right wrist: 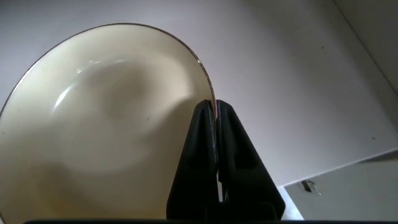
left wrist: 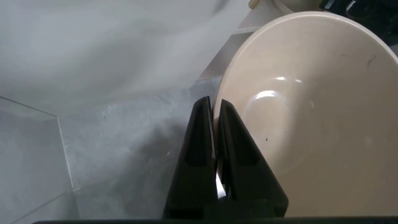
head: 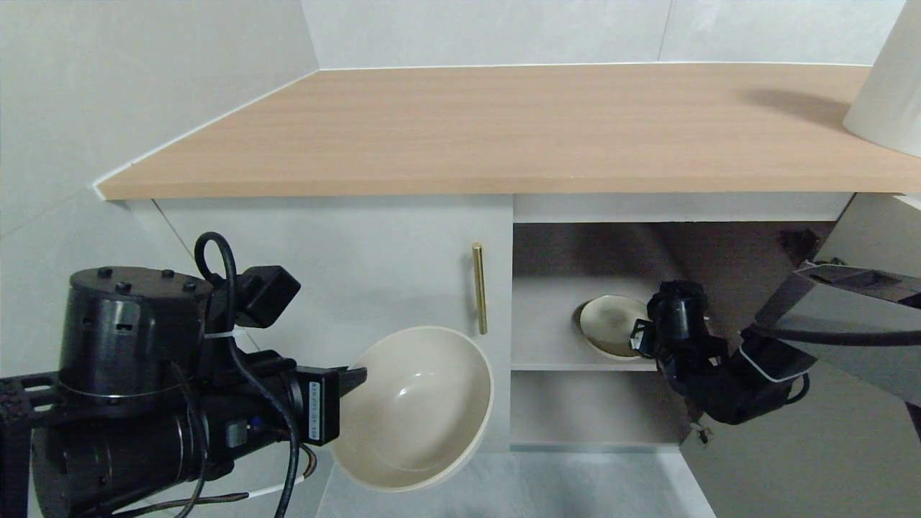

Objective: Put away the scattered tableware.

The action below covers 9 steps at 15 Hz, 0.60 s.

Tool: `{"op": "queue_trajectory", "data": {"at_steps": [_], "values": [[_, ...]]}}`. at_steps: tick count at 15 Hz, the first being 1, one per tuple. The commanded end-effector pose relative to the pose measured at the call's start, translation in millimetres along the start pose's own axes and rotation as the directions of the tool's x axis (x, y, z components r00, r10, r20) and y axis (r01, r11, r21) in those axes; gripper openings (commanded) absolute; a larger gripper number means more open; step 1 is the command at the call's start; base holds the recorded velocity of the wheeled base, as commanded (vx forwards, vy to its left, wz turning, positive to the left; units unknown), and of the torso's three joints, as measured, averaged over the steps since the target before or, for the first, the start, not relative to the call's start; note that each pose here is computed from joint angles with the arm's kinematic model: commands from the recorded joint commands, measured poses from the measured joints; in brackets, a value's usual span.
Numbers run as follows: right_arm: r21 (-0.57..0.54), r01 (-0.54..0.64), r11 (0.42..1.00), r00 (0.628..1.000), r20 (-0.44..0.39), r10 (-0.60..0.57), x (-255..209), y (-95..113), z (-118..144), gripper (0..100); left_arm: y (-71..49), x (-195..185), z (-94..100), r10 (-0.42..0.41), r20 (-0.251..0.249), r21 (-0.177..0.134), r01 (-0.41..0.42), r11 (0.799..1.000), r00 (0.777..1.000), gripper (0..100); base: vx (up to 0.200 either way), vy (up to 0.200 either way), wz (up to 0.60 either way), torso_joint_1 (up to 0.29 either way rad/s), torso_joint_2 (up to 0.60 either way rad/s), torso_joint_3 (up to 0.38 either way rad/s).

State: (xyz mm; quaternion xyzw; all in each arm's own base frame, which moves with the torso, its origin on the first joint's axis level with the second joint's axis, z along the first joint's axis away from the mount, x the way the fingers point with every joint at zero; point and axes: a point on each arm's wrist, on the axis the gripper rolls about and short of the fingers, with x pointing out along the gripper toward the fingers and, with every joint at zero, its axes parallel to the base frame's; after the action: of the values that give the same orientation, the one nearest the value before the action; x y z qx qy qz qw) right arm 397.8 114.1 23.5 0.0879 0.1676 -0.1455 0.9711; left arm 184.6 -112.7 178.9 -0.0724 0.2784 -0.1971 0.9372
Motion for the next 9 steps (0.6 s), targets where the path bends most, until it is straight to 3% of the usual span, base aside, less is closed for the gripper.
{"op": "queue_trajectory", "data": {"at_steps": [1, 7, 8, 9], "values": [[0.004, 0.005, 1.000, 1.000, 0.003, -0.005, 2.9, -1.3, 0.6, 0, 0.0, 0.4, -0.2, 0.001, -0.002, 0.000, -0.001, 1.000, 1.000, 0, 0.000, 0.000, 0.00, 0.000, 0.00, 0.000], [0.012, 0.002, 1.000, 1.000, 0.016, -0.002, 4.9, 1.0, 3.7, 0, 0.1, 1.2, -0.5, 0.002, -0.004, 0.000, -0.002, 1.000, 1.000, 0, 0.000, 0.000, 0.00, 0.000, 0.00, 0.000], [0.012, 0.001, 1.000, 1.000, 0.016, -0.001, 5.2, 1.2, 3.5, 100, 0.1, 2.0, -0.8, 0.003, -0.007, 0.000, -0.003, 1.000, 1.000, 0, 0.000, 0.000, 0.00, 0.000, 0.00, 0.000], [0.014, 0.003, 1.000, 1.000, 0.019, -0.003, 5.8, 1.1, 4.4, 100, 0.1, 2.0, -0.8, 0.003, -0.007, 0.000, -0.003, 1.000, 1.000, 0, 0.000, 0.000, 0.00, 0.000, 0.00, 0.000]]}}
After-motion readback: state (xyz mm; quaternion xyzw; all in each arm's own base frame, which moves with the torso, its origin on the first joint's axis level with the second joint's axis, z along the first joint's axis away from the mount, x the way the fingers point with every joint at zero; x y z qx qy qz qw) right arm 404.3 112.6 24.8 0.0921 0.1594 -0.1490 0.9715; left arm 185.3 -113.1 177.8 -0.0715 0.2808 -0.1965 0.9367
